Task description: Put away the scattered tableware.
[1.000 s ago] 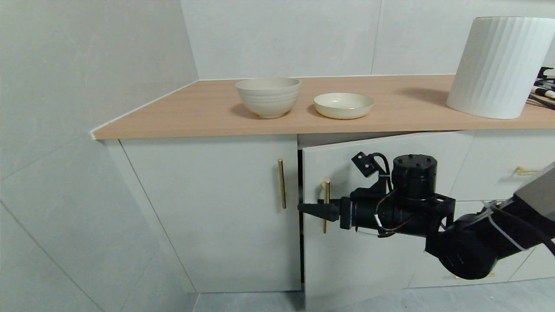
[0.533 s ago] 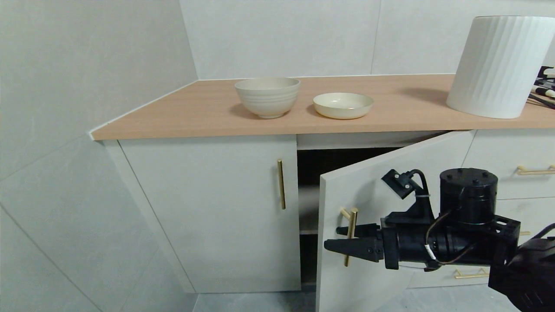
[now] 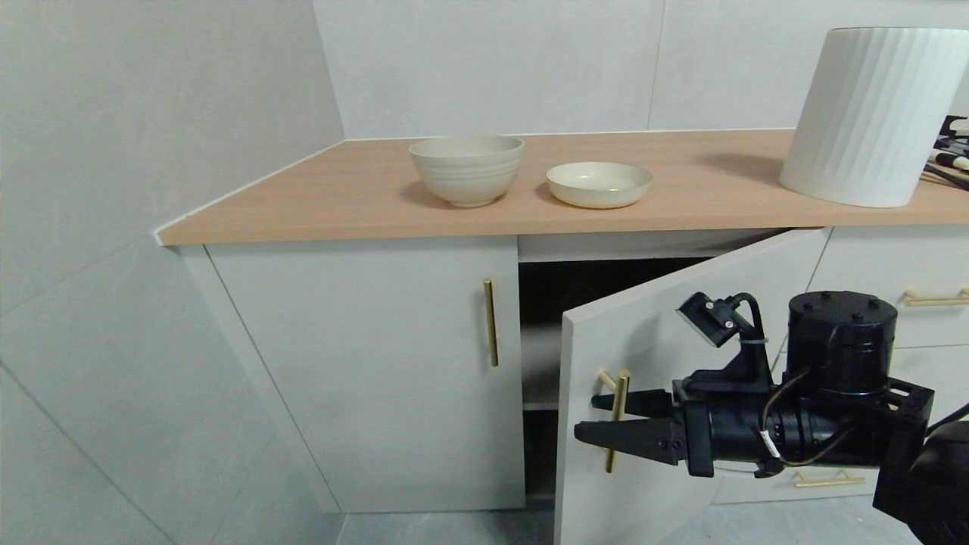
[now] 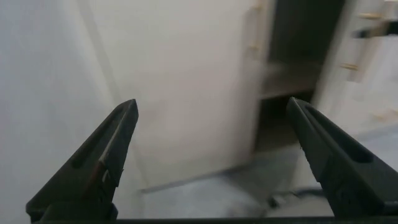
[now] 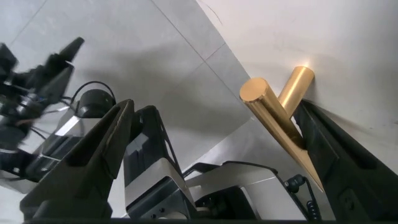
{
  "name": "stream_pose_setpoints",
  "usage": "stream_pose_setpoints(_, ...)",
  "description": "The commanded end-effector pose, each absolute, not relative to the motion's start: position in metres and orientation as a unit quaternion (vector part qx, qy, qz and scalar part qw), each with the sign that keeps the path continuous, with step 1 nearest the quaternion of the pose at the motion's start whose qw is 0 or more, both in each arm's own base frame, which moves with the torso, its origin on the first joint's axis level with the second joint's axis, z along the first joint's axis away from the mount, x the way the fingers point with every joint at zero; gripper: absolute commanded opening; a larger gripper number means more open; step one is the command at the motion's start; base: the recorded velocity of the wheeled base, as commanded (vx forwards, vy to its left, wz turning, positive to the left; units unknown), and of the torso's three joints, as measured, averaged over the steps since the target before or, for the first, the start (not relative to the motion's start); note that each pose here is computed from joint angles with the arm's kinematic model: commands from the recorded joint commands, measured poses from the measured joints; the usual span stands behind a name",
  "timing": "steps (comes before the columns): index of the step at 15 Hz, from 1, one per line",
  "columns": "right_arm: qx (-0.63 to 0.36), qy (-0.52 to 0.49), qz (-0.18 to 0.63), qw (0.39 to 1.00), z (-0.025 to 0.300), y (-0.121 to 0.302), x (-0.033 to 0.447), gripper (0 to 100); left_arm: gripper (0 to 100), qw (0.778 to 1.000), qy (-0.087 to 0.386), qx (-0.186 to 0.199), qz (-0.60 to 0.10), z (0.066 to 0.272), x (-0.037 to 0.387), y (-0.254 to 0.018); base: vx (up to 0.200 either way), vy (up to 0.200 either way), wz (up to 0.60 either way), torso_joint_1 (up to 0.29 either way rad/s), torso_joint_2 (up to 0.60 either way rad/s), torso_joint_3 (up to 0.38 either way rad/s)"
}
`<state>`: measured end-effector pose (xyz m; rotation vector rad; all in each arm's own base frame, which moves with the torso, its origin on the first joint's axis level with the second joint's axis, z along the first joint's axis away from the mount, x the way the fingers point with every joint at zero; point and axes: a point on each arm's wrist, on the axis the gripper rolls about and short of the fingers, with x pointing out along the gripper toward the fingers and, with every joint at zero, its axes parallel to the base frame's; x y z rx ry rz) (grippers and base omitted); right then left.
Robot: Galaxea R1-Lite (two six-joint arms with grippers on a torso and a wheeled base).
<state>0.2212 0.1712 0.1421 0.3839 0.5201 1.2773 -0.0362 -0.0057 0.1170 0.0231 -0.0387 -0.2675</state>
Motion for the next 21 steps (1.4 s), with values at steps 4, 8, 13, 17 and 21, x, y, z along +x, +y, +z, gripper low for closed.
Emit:
stream_pose_setpoints(4, 0.173, 0.235, 0.598, 0.747, 0.145, 0.176, 0.216, 100, 100, 0.956, 0.085, -0.011, -0.282, 0.204, 0.028, -0.013, 0.0, 0.0, 0.0, 0.0, 0.0, 0.0)
stream_pose_setpoints(8, 0.173, 0.232, 0.598, 0.747, 0.147, 0.176, 0.216, 100, 100, 0.903, 0.142, -0.023, -0.404, 0.222, 0.105, -0.036, 0.0, 0.0, 0.0, 0.0, 0.0, 0.0)
stream_pose_setpoints(13, 0.174, 0.236, 0.598, 0.746, 0.144, 0.177, 0.218, 100, 100, 0.885, 0.177, -0.034, -0.428, 0.185, 0.181, -0.064, 0.0, 0.0, 0.0, 0.0, 0.0, 0.0)
stream_pose_setpoints(17, 0.173, 0.24, 0.596, 0.746, 0.142, 0.178, 0.219, 100, 100, 0.869, 0.199, -0.054, -0.451, 0.151, 0.205, -0.086, 0.0, 0.0, 0.0, 0.0, 0.0, 0.0)
stream_pose_setpoints(21, 0.173, 0.24, 0.596, 0.746, 0.142, 0.178, 0.219, 100, 100, 0.863, 0.212, -0.047, -0.455, 0.138, 0.208, -0.1, 0.0, 0.0, 0.0, 0.0, 0.0, 0.0)
